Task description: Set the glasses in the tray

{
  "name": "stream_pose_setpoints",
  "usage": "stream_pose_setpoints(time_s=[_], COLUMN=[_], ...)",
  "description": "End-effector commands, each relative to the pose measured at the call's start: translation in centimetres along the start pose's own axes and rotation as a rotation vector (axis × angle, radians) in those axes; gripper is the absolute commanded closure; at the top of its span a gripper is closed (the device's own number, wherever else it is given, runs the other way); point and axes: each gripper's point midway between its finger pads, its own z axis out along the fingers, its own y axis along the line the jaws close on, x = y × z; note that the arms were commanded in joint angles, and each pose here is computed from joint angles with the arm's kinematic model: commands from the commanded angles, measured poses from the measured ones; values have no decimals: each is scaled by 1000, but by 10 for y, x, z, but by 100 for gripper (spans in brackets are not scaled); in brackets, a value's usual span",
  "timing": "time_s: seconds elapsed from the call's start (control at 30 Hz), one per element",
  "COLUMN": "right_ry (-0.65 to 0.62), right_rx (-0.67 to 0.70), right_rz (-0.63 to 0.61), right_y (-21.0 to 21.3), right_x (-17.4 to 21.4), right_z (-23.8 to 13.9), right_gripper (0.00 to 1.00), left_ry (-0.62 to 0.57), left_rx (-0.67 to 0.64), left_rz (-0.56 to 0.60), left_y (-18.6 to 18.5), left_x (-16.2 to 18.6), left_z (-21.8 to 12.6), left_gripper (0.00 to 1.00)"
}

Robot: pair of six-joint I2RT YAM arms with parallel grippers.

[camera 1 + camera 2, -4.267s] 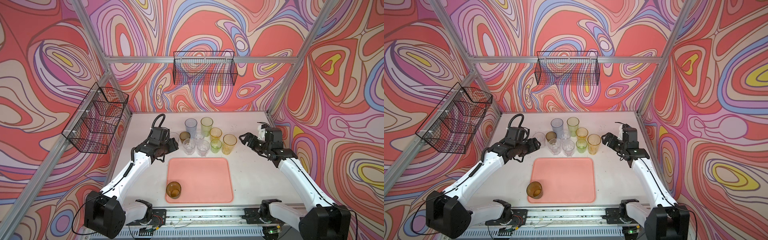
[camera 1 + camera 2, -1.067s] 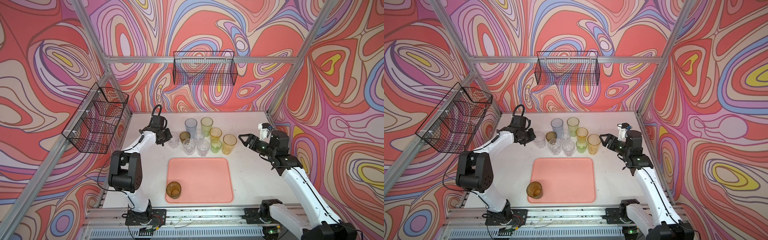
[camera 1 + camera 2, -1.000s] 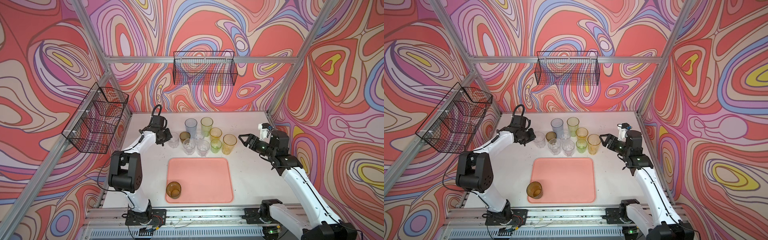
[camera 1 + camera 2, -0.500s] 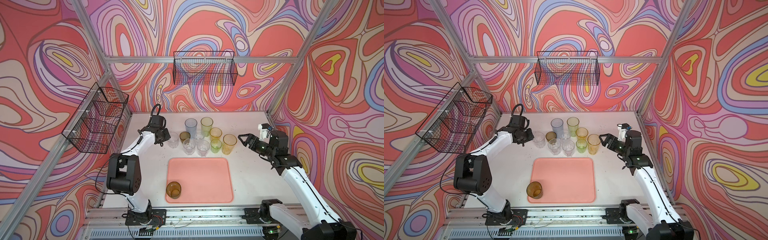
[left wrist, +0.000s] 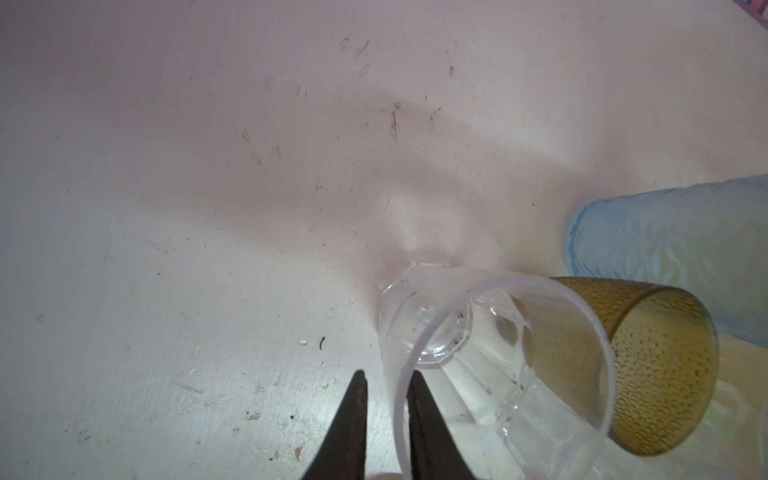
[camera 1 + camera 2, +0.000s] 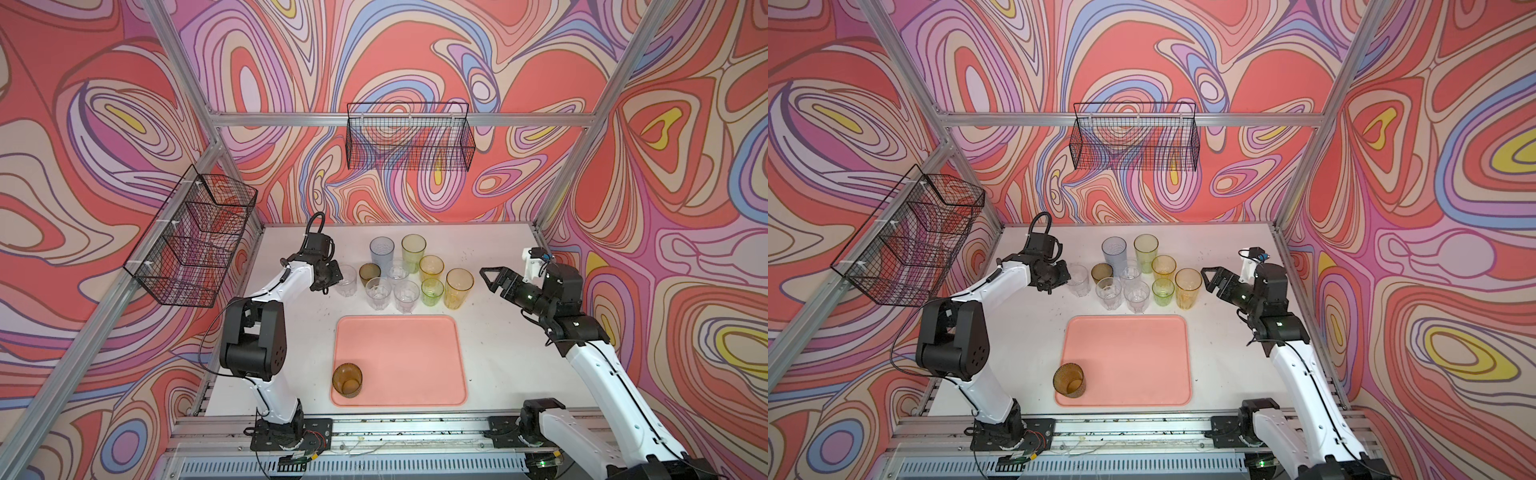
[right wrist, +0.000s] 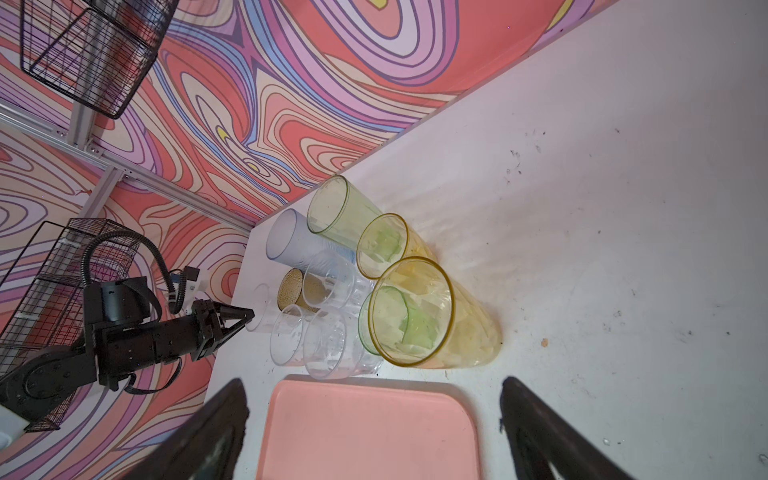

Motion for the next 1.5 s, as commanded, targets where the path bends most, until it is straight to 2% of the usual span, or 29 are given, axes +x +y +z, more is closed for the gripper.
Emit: stream_pose_setpoints(time_s=[0.0,0.23,0.37,0.6,1.0,1.2,1.47], right_ry=[-44,-33,-40,-69,-86,-85,-82], right_rx=[6,-1,-10,-13,-36,-35,-28], right_rz=[4,2,-12,-29,-9,-22,-16], right_y=[-1,-1,0,1,2,1,-3], right_x=[-3,-1,-2,-4,-3,-1,5], right_z=[-3,-1,-2,-5,-5,-8,-8], right_gripper=[1,2,2,2,2,1,1], left_ry=[10,16,14,11,-41,-51,-13], left_rx=[-7,-1,0,7,25,7,-42], left_rz=[13,11,13,15,38,76,168], left_y=[-2,-4,-4,-5,-6,0,11], left_x=[-2,-3,-4,-4,4,23,70], left_z=[4,4,2,-10,-59,-87,-121], left_gripper=[81,90,100,100,100,100,100])
